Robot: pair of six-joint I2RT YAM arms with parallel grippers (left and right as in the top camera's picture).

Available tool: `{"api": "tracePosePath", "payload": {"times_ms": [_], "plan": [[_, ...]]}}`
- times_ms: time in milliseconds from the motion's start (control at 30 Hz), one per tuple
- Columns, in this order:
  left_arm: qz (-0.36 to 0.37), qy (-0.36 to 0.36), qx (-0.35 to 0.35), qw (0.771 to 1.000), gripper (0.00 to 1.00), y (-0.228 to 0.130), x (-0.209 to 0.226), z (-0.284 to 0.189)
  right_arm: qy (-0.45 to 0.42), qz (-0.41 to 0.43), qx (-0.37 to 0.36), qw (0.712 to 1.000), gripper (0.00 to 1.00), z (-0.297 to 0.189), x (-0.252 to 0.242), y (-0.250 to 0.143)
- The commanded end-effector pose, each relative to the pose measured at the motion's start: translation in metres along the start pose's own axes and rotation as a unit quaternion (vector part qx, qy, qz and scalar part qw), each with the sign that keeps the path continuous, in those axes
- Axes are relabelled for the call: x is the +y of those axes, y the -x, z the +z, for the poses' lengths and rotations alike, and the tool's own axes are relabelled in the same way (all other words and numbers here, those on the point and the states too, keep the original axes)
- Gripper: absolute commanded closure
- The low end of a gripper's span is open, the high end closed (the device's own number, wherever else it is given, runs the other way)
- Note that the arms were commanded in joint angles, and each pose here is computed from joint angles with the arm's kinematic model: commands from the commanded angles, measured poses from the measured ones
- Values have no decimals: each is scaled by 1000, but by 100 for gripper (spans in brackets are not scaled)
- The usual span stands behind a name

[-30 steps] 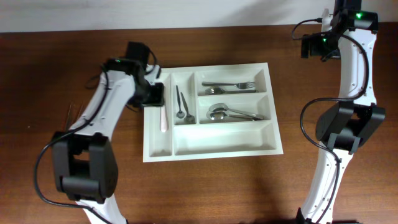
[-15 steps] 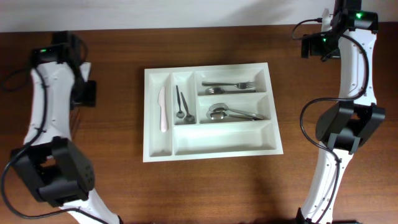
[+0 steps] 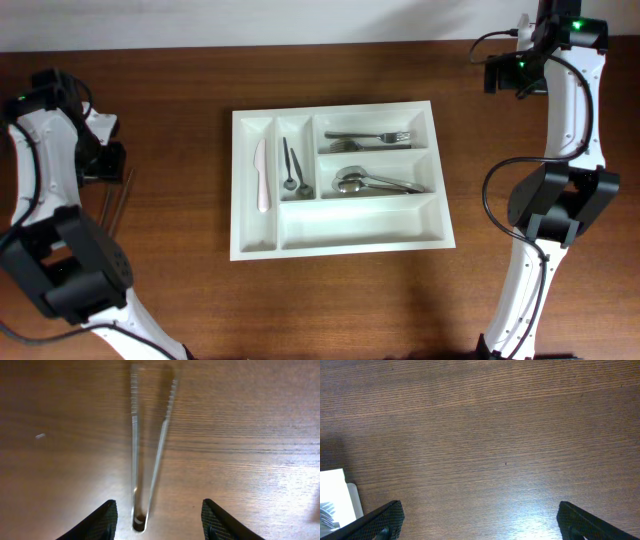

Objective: Pack container
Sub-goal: 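Grasp the silver serrated tongs on the table with the left gripper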

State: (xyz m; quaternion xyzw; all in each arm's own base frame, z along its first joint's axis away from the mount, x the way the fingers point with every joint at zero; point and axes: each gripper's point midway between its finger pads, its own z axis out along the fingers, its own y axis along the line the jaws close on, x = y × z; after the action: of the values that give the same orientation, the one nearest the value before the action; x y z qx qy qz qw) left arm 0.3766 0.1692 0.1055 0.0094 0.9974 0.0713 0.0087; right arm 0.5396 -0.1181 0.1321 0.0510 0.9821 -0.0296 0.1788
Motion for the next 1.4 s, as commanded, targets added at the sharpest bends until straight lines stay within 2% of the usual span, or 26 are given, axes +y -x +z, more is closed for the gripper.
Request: {"api": "tracePosePath", "payload": {"times_ms": [0,333,500,600,667,733,867,1133,1267,1367], "plan": [[37,-45,23,998,44,3,-12,32,-5,3,-21,1000,1,-17,-2,8],[43,-73,83,993,45,-5,-23,90,-5,3,-21,1000,1,-17,-2,8],[45,-77,94,992,46,-6,-26,103,-5,3,-21,1000,1,-17,-2,8],[45,-80,99,991,50,-7,-27,108,-5,3,-21,1000,1,-17,-2,8],[45,-78,97,991,59,-6,-26,108,-5,3,-21,1000,1,-17,-2,8],[45,-76,97,991,76,-6,-25,109,-5,3,-21,1000,2,-17,-2,8],[45,-76,97,991,98,-6,-25,109,-5,3,-21,1000,1,-17,-2,8],[43,-66,73,994,98,11,-18,93,-5,3,-21,1000,1,-17,-2,8],[50,-68,32,996,98,38,-19,54,-5,3,-21,1000,1,-17,-2,8],[65,-88,-21,994,98,66,-36,18,-5,3,-21,1000,1,-17,-2,8]]}}
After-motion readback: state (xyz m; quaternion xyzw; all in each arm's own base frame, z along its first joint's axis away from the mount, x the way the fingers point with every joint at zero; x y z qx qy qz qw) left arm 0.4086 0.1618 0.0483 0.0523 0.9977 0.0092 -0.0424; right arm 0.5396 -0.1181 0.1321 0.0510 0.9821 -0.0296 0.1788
